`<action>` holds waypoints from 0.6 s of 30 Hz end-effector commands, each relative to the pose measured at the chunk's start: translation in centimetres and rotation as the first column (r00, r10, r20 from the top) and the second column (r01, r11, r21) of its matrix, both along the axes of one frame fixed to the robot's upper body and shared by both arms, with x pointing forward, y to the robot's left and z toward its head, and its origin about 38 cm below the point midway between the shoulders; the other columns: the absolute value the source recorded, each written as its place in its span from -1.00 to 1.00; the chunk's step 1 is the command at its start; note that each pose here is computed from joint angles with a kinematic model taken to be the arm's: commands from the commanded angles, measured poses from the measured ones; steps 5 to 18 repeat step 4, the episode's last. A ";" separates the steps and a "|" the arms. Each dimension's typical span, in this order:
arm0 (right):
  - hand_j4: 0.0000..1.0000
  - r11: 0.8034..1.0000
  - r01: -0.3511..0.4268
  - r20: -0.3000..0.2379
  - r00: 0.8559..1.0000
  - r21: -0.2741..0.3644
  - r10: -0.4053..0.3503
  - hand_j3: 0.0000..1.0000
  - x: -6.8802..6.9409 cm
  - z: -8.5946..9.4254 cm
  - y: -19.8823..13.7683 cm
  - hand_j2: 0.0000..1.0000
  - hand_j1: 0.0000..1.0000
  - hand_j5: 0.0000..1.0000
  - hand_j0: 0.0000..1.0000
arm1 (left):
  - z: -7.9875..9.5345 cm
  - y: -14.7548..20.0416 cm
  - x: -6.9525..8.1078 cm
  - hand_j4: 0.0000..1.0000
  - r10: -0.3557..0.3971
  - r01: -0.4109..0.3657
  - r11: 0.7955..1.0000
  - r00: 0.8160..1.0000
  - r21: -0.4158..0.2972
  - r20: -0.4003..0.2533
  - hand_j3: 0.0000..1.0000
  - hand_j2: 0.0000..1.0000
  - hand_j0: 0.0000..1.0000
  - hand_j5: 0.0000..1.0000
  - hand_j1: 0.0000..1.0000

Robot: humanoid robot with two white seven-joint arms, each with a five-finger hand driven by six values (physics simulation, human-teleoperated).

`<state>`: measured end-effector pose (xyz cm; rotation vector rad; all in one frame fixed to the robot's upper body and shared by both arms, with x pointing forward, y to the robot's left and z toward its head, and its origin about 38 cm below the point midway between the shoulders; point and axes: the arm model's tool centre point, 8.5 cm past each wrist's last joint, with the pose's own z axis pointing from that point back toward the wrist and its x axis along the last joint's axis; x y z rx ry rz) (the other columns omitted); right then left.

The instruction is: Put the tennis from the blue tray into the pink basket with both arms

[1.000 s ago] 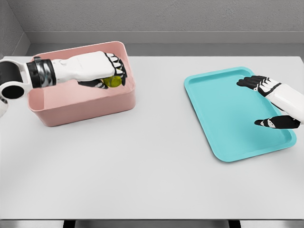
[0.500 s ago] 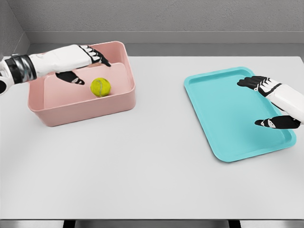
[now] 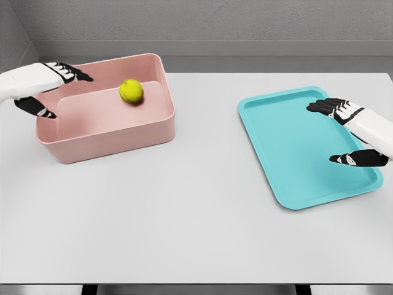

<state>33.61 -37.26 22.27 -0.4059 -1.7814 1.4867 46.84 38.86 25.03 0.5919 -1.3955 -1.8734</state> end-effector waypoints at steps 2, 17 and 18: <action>1.00 1.000 0.001 -0.001 1.000 0.006 -0.001 1.00 0.0 0.1 0.0 1.00 1.00 1.00 1.00 | 1.2 1.6 -0.3 1.00 0.034 -0.034 0.999 0.999 -0.001 0.018 1.00 1.00 1.00 1.00 1.00; 1.00 1.000 0.000 -0.001 1.000 0.008 0.000 1.00 0.0 0.1 0.0 1.00 1.00 1.00 1.00 | 1.3 1.7 -0.3 1.00 0.036 -0.036 0.999 0.999 -0.008 0.017 1.00 1.00 1.00 1.00 1.00; 1.00 1.000 0.000 -0.001 1.000 0.008 0.000 1.00 0.0 0.1 0.0 1.00 1.00 1.00 1.00 | 1.3 1.7 -0.3 1.00 0.036 -0.036 0.999 0.999 -0.008 0.017 1.00 1.00 1.00 1.00 1.00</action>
